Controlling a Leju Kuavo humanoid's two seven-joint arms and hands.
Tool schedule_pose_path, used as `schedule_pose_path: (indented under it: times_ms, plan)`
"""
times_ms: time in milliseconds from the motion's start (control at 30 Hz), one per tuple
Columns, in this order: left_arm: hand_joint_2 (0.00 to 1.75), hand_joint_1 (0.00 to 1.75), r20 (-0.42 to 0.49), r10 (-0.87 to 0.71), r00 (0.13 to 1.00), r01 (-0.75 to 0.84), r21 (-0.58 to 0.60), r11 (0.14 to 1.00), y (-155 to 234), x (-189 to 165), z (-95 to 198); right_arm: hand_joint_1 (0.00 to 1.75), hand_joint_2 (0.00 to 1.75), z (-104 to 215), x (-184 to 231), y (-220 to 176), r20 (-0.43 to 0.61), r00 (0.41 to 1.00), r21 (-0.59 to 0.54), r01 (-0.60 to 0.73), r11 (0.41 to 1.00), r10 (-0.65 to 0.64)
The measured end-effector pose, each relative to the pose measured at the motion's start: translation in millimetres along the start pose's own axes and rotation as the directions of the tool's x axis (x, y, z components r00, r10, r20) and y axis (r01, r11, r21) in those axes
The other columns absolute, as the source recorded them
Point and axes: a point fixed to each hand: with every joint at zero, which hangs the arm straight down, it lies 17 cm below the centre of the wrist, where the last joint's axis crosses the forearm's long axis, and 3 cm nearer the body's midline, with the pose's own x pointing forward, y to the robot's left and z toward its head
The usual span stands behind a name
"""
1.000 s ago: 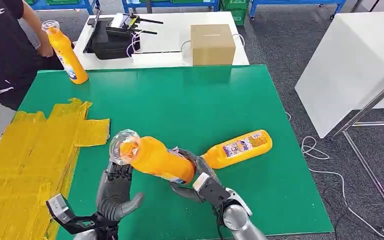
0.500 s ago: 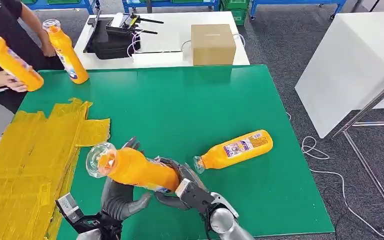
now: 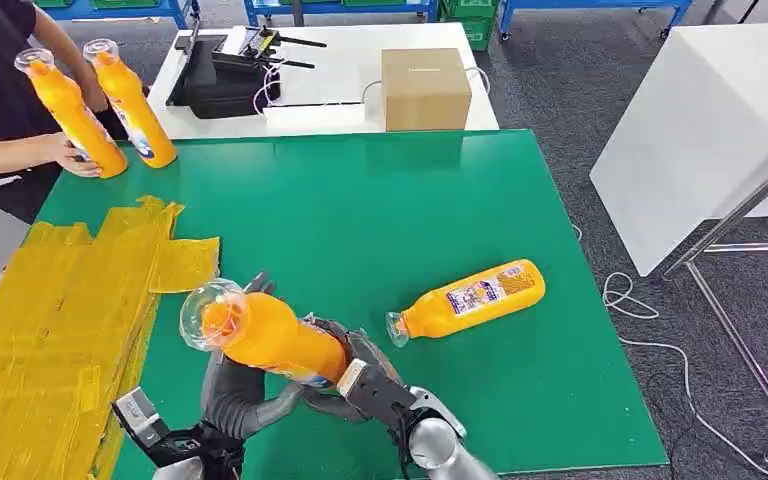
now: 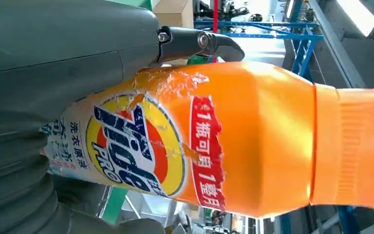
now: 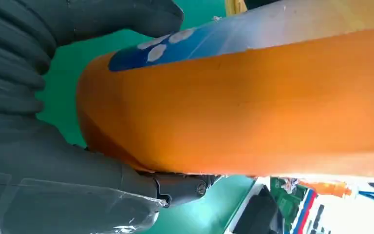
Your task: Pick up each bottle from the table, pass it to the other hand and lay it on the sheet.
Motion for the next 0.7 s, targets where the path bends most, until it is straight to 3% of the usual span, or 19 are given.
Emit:
schedule_pose_path:
  times_ms: [300,500,533,567,700]
  plan:
    - [1.75,0.00,-0.005,-0.014,1.000,0.014,0.000,1.000,1,-2,1,1.75,1.75,-1,-2,3,-0.007,1.000,0.014,-0.006,1.000,0.006]
    - [1.75,0.00,-0.009,-0.032,0.999,0.033,0.022,0.999,10,-3,3,1.75,1.75,-3,-7,33,-0.026,1.000,0.077,-0.007,0.997,0.009]
    - [1.75,0.73,-0.011,-0.034,0.999,0.034,0.025,0.999,12,-4,4,1.75,1.75,-3,-8,36,-0.029,1.000,0.086,-0.008,0.996,0.011]
    - [1.75,1.69,-0.012,-0.034,0.999,0.034,0.027,0.999,13,-4,5,1.75,1.75,-3,-9,40,-0.032,0.999,0.095,-0.009,0.995,0.012]
    - [1.75,1.75,-0.014,-0.029,0.999,0.030,0.040,0.999,19,-5,7,1.75,1.75,-4,-13,45,-0.045,0.999,0.114,-0.013,0.993,0.018]
